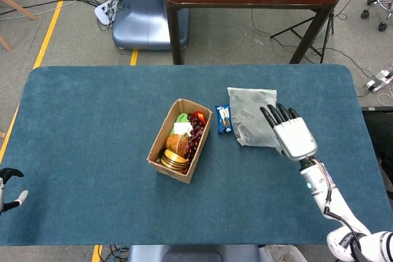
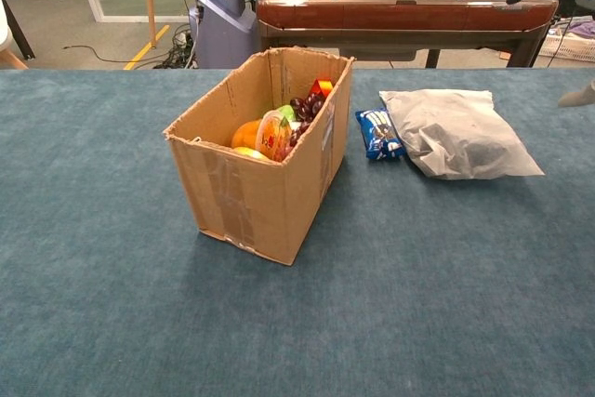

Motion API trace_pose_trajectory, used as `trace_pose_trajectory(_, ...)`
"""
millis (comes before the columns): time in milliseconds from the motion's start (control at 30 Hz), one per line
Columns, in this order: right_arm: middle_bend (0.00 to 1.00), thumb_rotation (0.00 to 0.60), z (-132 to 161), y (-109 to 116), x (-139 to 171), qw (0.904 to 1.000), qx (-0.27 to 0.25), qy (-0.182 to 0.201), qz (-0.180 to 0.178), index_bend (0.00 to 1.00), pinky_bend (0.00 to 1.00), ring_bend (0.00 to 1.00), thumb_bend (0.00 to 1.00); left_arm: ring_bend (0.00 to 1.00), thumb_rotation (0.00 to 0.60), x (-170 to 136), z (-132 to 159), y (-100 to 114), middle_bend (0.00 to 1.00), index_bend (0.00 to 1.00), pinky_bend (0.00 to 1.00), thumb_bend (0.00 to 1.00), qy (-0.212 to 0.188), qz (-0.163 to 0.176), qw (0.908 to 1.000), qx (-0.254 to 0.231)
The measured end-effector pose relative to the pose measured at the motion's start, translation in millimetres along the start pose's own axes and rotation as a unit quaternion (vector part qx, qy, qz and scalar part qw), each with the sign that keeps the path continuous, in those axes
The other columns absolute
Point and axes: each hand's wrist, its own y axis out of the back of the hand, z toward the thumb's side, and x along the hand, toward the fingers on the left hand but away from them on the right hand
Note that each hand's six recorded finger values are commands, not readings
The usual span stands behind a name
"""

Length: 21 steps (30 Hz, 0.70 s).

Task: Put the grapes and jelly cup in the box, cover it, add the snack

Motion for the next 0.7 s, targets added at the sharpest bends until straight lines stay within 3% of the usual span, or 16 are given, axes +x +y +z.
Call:
trace_pose_trajectory(400, 0.04, 0.6, -2, -77, -11, 0.9972, -0.024, -0.012, 0.07, 0.01, 0.19, 0.01, 0.0, 0.31, 0.6, 0, 0, 1, 0.38, 0.42, 0.46, 0.22, 0.0, 0.001, 1.0, 0.0)
trace_pose_trajectory(700, 0.04, 0.6, 4, -103, -37, 0.9955, -0.043, -0.024, 0.081, 0.01, 0.19, 0.01, 0.0, 0.31, 0.6, 0, 0, 1, 0.38, 0.42, 0.46, 0.22, -0.001, 0.001, 1.0, -0.001)
